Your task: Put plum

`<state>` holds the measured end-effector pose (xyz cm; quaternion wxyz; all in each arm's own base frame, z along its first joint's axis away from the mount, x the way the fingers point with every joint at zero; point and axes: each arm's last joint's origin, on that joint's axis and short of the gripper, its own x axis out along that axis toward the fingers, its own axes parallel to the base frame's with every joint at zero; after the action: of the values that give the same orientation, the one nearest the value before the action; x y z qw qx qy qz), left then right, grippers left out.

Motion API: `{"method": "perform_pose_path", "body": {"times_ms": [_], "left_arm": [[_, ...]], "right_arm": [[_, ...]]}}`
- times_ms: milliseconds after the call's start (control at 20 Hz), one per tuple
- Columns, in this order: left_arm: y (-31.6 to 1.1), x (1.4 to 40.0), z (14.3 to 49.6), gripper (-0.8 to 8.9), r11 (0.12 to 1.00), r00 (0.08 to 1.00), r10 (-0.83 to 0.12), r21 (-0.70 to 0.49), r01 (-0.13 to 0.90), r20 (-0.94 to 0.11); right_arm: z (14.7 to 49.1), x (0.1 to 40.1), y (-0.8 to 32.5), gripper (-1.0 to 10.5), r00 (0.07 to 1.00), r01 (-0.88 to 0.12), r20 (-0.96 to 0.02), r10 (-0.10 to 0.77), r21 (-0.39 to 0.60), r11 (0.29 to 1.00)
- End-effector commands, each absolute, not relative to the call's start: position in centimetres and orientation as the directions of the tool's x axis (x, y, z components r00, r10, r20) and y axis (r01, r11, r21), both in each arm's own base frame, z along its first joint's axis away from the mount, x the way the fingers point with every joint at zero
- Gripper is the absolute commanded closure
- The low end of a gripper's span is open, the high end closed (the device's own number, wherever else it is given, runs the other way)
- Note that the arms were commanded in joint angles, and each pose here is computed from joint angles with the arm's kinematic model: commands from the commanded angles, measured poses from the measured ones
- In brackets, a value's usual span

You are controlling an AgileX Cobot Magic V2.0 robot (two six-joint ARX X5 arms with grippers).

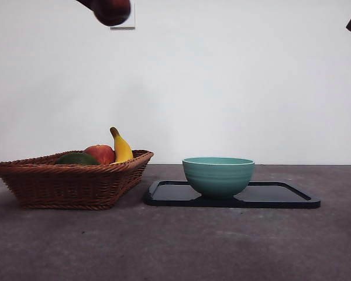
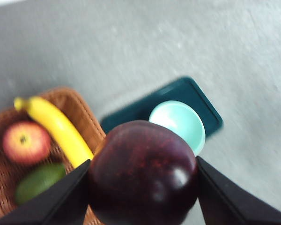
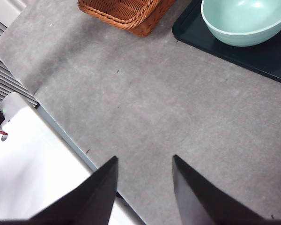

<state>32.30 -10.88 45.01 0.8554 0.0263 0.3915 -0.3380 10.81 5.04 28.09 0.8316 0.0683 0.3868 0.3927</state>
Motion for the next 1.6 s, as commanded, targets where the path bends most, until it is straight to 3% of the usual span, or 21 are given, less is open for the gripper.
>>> {"method": "perform_pose_path", "body": {"times_ms": [50,300,750,850,1000,1300,1600], "left_arm": [[-10.2,31.5,45.9,6.06,0.714,0.433,-0.626,-0.253,0.653,-0.649],[-8.6,31.0,42.7,6.06,0.71,0.353,-0.624,-0.319,0.628,-0.697],[-6.6,29.6,31.3,6.06,0.752,0.313,-0.591,-0.366,0.548,-0.744],[-6.6,29.9,28.9,6.06,0.77,0.338,-0.574,-0.352,0.531,-0.746],[-6.4,30.3,26.0,6.06,0.843,0.428,-0.473,-0.255,0.474,-0.77],[-6.1,30.9,23.0,6.06,0.914,0.597,-0.333,-0.094,0.394,-0.73],[-6.9,31.8,19.9,6.06,0.906,0.546,-0.337,-0.106,0.41,-0.767]], "right_arm": [[28.4,10.9,5.1,7.6,0.399,-0.618,-0.576,0.713,0.405,0.673],[28.4,10.9,5.1,7.6,0.4,-0.622,-0.576,0.713,0.401,0.672],[28.4,11.0,5.2,7.6,0.402,-0.625,-0.573,0.714,0.398,0.671],[28.4,10.9,5.1,7.6,0.4,-0.624,-0.574,0.714,0.4,0.672],[28.4,10.9,5.1,7.6,0.4,-0.623,-0.575,0.714,0.4,0.672],[28.4,11.0,5.2,7.6,0.402,-0.625,-0.573,0.714,0.399,0.672],[28.5,11.1,5.2,7.6,0.411,-0.631,-0.563,0.717,0.392,0.67]]}}
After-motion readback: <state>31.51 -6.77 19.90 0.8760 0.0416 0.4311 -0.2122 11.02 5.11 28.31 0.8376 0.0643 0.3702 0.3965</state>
